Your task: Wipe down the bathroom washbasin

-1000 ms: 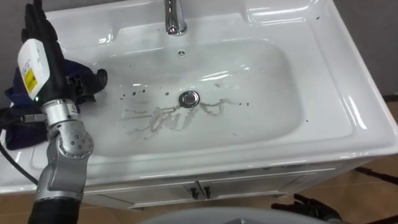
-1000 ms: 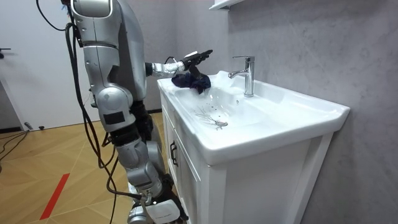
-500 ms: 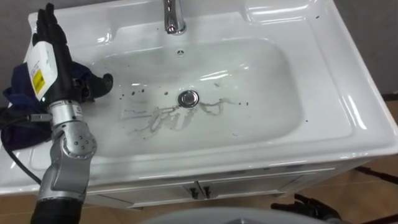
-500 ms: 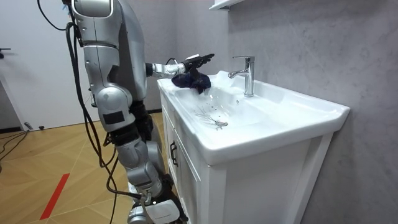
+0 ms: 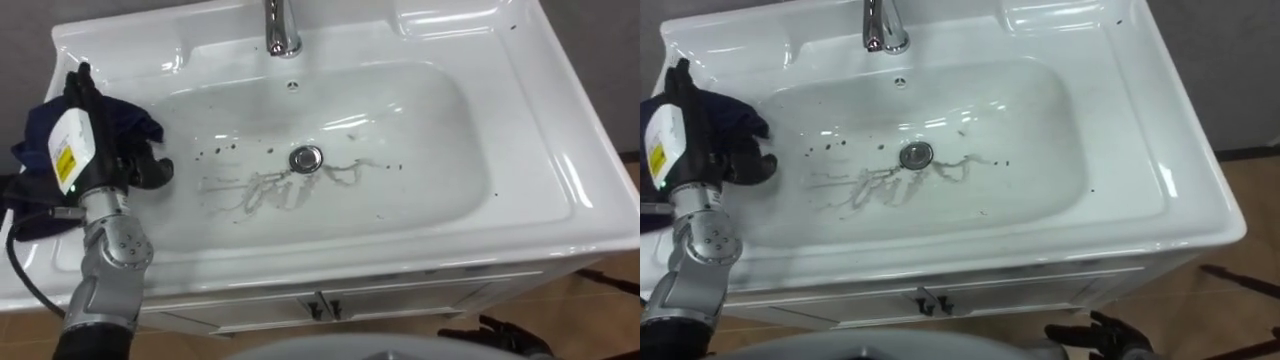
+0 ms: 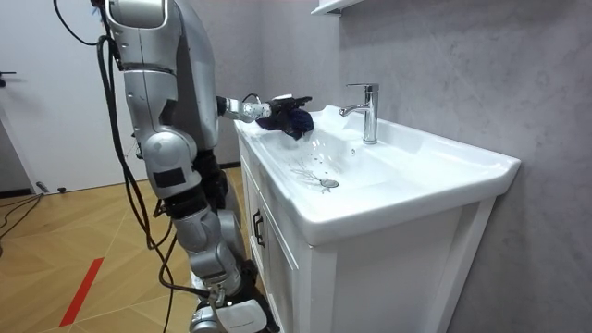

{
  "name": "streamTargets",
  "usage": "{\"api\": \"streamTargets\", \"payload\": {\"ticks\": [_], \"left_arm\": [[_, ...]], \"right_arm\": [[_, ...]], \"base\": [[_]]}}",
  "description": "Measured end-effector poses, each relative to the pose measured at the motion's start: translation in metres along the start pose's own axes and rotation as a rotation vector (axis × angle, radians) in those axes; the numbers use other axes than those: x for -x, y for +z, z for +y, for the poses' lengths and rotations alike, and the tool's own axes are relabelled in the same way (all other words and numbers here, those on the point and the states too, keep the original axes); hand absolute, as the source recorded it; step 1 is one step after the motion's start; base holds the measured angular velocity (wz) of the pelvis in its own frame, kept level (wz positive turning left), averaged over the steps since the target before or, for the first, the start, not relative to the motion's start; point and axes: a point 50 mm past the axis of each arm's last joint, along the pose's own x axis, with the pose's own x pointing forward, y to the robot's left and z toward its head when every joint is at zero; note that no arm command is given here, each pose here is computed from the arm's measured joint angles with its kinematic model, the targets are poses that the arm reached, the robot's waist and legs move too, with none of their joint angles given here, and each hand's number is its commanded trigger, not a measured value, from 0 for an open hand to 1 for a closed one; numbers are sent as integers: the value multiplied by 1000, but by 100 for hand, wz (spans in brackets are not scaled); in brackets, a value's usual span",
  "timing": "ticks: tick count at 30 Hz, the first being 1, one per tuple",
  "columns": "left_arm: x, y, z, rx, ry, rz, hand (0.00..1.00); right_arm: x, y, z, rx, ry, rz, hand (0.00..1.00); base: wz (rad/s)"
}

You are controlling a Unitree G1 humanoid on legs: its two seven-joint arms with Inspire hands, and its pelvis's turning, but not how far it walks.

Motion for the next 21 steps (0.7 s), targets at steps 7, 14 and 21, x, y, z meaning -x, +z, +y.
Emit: {"api": "streamTargets", "payload": {"ticks": [7,14,21], "left_arm": [[1,-9,7,-6,64,36,0],[5,-24,2,-41,37,107,0],[9,-35,-2,-62,17,162,0]], "right_arm": [[2,-5,-2,-5,1,2,0],[2,-6,-3,-34,-8,15,0],[3,-5,-4,-11,-9,15,0]], "base": [[-1],[-3],[-3]]}}
